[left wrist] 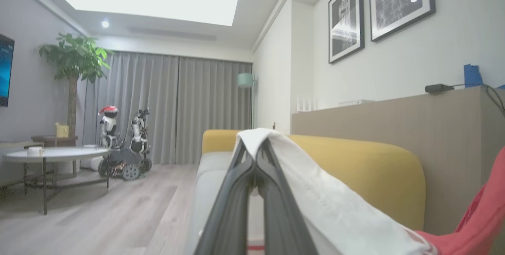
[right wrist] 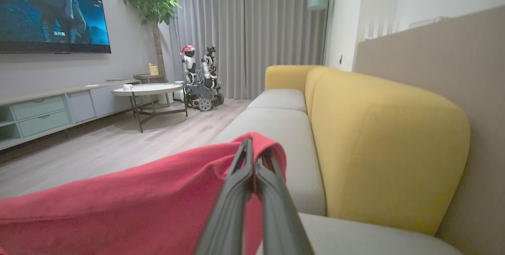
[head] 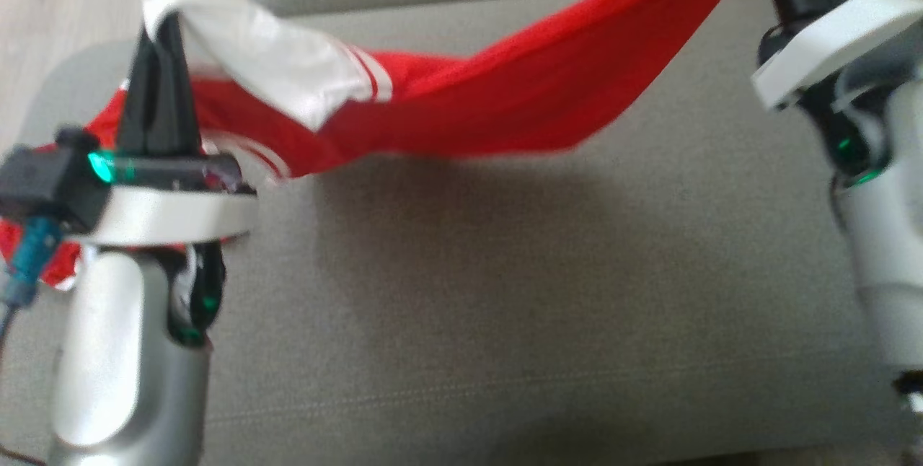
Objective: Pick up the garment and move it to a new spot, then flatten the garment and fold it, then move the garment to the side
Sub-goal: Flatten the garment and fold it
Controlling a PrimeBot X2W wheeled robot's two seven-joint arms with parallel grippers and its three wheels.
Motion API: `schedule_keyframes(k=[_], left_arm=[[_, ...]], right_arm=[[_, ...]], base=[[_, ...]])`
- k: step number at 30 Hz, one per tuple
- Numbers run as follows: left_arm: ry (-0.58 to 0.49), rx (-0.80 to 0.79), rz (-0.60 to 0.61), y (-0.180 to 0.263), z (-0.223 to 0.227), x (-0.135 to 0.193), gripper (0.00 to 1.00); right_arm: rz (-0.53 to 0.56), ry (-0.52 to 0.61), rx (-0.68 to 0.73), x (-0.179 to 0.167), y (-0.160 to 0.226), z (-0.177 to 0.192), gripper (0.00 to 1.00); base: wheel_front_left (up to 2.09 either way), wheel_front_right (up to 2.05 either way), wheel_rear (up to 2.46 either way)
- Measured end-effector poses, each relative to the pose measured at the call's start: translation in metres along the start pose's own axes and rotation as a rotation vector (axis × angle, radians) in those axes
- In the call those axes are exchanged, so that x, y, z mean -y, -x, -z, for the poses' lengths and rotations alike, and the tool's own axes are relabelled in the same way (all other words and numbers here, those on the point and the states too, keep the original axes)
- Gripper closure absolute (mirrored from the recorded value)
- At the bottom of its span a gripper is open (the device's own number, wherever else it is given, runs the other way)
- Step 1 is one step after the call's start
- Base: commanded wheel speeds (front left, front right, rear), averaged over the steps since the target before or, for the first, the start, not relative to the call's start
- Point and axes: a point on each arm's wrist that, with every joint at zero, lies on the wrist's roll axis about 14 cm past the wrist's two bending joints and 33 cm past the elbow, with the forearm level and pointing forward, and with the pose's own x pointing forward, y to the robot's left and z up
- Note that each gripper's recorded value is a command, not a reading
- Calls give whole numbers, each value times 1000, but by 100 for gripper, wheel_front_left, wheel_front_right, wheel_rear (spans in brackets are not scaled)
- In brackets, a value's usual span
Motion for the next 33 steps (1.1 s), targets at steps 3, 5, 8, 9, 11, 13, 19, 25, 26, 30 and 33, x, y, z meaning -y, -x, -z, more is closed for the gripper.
schedule_keyframes(k=[3, 5, 8, 9, 11, 13, 19, 25, 26, 30, 33], left_arm=[[-40, 87, 48, -12, -39, 9, 100], [-61, 132, 81, -20, -63, 15, 100], [-84, 178, 140, -29, -93, 29, 100], [-93, 186, 153, -32, -100, 33, 100], [-107, 186, 185, -38, -112, 41, 100], [-119, 176, 211, -44, -120, 47, 100], [-101, 102, 277, -76, -115, 60, 100], [-109, 4, 295, -148, -78, 58, 100], [-127, 7, 294, -164, -73, 55, 100], [-149, 71, 235, -222, -56, 39, 100], [-135, 158, 118, -265, -30, 17, 100]], right_arm=[[2, 31, 48, 7, 11, -38, 100], [11, 47, 77, 12, 19, -62, 100], [41, 39, 107, 23, 33, -91, 100], [55, 30, 111, 28, 37, -97, 100], [83, 13, 119, 38, 47, -110, 100], [105, 11, 127, 45, 54, -121, 100], [149, 4, 58, 52, 47, -120, 100], [151, -40, 41, 62, -11, -125, 100], [153, -41, 59, 64, -25, -128, 100], [184, -30, 172, 80, -82, -139, 100], [237, -19, 334, 102, -128, -143, 100]], base=[[0, 0, 0], [0, 0, 0], [0, 0, 0], [0, 0, 0], [0, 0, 0], [0, 0, 0], [0, 0, 0], [0, 0, 0], [0, 0, 0], [0, 0, 0], [0, 0, 0]])
